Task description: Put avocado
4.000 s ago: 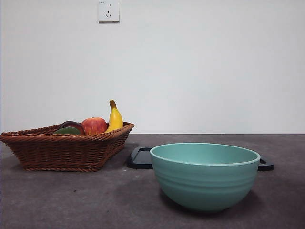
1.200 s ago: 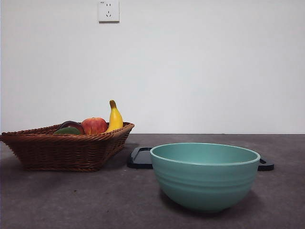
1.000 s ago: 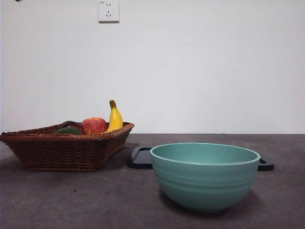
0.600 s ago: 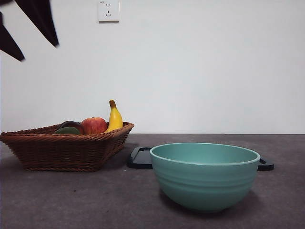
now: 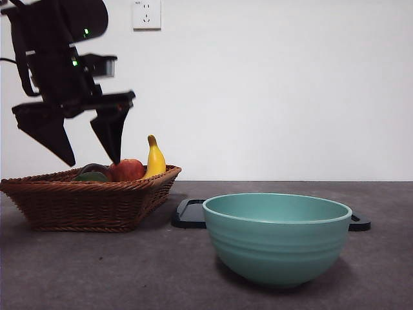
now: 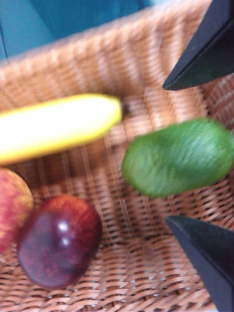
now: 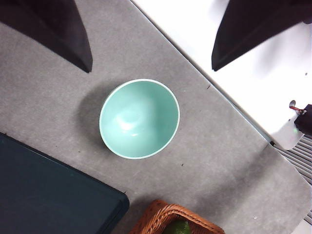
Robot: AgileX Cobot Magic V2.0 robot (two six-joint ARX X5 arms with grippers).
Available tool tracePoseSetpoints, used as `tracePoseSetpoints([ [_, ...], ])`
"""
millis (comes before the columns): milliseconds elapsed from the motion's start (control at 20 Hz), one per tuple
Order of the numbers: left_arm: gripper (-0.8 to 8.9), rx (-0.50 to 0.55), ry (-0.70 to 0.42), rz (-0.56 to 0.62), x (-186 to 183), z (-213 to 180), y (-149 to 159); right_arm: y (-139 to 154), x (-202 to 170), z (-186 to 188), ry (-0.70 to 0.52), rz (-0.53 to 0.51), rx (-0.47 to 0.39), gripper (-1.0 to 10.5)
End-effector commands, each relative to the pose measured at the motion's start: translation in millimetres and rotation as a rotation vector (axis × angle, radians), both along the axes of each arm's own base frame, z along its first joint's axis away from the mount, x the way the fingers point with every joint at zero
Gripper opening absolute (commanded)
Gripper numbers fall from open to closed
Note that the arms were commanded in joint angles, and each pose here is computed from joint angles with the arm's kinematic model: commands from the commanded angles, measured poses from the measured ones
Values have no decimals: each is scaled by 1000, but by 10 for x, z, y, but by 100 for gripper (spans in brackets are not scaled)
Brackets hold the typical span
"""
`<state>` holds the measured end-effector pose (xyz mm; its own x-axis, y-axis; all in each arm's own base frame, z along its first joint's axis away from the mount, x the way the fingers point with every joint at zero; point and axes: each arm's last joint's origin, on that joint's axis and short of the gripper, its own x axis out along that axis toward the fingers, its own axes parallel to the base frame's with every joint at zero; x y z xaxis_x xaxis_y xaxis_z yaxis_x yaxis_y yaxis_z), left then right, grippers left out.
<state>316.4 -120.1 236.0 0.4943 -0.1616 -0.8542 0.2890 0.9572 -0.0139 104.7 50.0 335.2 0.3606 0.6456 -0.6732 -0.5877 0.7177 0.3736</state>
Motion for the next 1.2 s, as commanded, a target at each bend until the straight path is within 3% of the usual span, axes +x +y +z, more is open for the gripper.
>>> tracePoseSetpoints([
  [50,405,7,11,0,105,-106,-60,8,6,54,-28,10,6,393],
  [350,375,36,59,3,205,-365,-106,9,8,57,-31,10,7,392],
  [550,196,45,78,7,208,-412,-110,9,9,57,-31,10,7,392],
  [650,152,45,78,7,201,-400,-107,9,9,57,-31,10,7,392],
  [900,153,-13,-59,-13,-63,196,-69,9,10,57,-32,10,7,392],
  [1050,153,-143,-125,-175,-510,670,-215,12,19,66,-46,9,11,393],
  [1200,153,-203,-125,-386,-899,790,-618,13,21,67,-48,9,12,392],
])
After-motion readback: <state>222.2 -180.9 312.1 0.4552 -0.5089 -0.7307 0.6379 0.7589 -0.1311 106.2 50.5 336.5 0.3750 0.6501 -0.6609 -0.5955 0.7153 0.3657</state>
